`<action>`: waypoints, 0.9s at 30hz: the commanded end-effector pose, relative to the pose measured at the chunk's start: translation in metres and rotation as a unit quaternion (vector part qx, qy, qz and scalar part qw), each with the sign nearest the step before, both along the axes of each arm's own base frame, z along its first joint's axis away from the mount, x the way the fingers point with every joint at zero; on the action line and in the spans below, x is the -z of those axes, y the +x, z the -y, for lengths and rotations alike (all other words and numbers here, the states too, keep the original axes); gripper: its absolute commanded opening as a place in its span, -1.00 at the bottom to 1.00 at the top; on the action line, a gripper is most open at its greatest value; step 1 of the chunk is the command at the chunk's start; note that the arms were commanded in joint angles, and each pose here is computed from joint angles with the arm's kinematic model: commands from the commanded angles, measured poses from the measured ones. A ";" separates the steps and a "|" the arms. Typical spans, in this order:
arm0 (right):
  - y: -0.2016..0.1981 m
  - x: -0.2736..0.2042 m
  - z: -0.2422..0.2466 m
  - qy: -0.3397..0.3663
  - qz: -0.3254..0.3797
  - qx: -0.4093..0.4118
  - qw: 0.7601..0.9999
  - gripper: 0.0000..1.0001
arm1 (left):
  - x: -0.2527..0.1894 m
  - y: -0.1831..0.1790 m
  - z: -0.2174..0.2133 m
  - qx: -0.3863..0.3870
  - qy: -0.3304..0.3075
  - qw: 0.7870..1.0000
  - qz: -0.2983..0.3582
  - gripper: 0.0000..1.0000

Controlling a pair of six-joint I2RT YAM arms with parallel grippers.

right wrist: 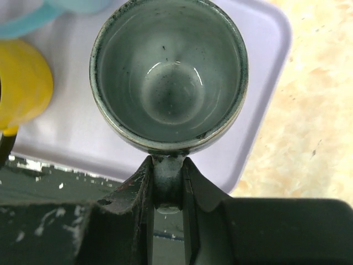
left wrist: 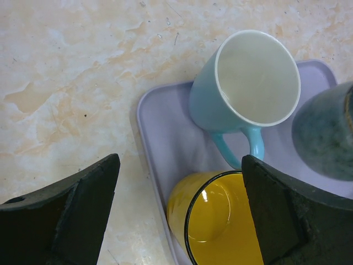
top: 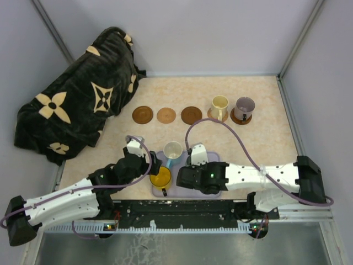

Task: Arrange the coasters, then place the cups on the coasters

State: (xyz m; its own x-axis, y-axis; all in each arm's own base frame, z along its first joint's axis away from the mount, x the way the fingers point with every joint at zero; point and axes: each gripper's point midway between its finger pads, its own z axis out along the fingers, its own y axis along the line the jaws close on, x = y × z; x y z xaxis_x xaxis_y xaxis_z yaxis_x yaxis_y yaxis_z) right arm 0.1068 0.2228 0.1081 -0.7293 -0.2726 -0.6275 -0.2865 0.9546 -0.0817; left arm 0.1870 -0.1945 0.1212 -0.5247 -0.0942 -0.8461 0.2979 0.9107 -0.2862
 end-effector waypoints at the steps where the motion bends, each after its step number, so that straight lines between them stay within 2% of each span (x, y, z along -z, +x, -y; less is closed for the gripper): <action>1: 0.049 -0.054 0.010 0.037 0.098 0.055 0.993 -1.00 | -0.006 0.001 0.001 -0.002 -0.007 1.000 0.008 0.95; 6: 0.091 -0.076 0.008 0.081 0.123 0.053 0.988 -1.00 | -0.007 0.002 -0.003 -0.012 -0.006 1.000 0.009 0.95; 17: 0.199 -0.105 -0.014 0.117 0.187 0.073 0.973 -1.00 | -0.005 0.011 -0.013 -0.058 0.000 0.998 0.015 0.95; 27: 0.290 -0.089 -0.041 0.120 0.222 0.112 0.961 -1.00 | -0.003 0.017 -0.024 -0.094 0.007 0.995 0.023 0.95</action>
